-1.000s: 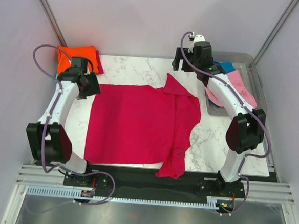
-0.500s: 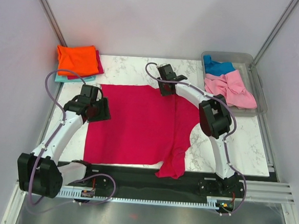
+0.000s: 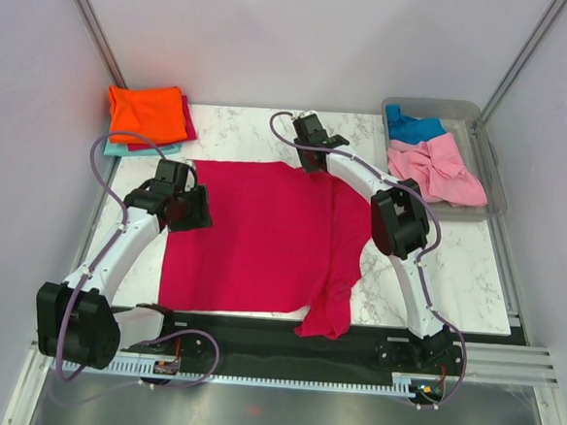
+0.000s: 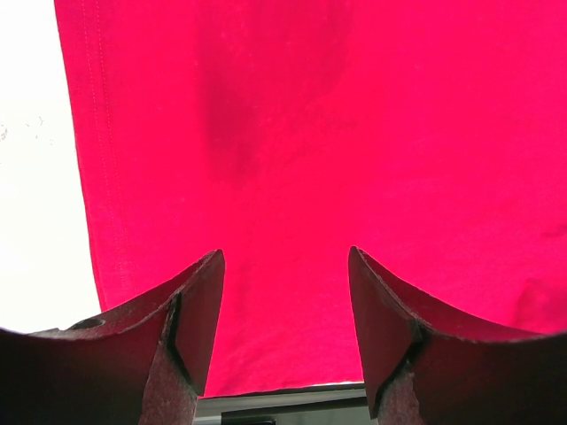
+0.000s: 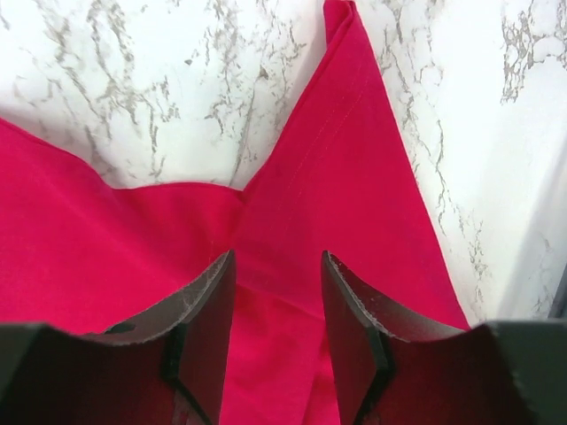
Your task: Fold and stack the t-shirts
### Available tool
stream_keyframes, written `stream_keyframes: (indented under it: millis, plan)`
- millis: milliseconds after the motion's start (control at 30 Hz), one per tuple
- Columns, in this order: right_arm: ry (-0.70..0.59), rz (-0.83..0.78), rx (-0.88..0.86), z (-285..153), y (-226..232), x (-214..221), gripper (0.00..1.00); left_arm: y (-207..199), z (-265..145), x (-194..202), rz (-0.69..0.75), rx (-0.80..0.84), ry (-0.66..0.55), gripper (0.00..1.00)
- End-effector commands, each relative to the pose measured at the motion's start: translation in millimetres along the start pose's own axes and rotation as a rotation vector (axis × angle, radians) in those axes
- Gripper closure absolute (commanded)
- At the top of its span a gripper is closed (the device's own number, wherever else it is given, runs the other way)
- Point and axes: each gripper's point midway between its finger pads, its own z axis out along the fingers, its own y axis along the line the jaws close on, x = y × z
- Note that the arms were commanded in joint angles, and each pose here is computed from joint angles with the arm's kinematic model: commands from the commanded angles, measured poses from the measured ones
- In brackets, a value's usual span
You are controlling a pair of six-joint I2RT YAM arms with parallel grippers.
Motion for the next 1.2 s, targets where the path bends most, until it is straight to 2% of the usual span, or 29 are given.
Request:
stream_keyframes:
  millis: [0,400,667,767,800,933,1067,1100,1167]
  plan:
    - [0.008,-0.037,0.038,4,-3,2,0.48,-12,-8,-16,0.016,0.055,-0.063,0.35]
    - [0.011,-0.033,-0.035,2,14,12,0.44,-12,-8,-18,0.019,0.054,-0.068,0.36]
    - [0.026,-0.044,-0.019,6,14,20,0.44,-12,-8,-17,0.019,0.055,-0.066,0.36]
    - [0.019,-0.042,-0.026,3,16,19,0.38,-12,-8,-17,0.019,0.055,-0.065,0.36]
    - [0.018,-0.045,-0.028,3,17,19,0.33,-12,-8,-17,0.019,0.057,-0.066,0.36]
    - [0.019,-0.046,-0.044,4,20,21,0.27,-12,-7,-17,0.019,0.056,-0.064,0.36]
    - [0.023,-0.047,-0.027,7,19,24,0.33,-13,-7,-17,0.021,0.059,-0.063,0.36]
    - [0.026,-0.047,-0.023,8,18,25,0.39,-12,-7,-18,0.02,0.057,-0.065,0.36]
    - [0.014,-0.038,-0.006,6,14,22,0.57,-13,-7,-17,0.021,0.058,-0.065,0.37]
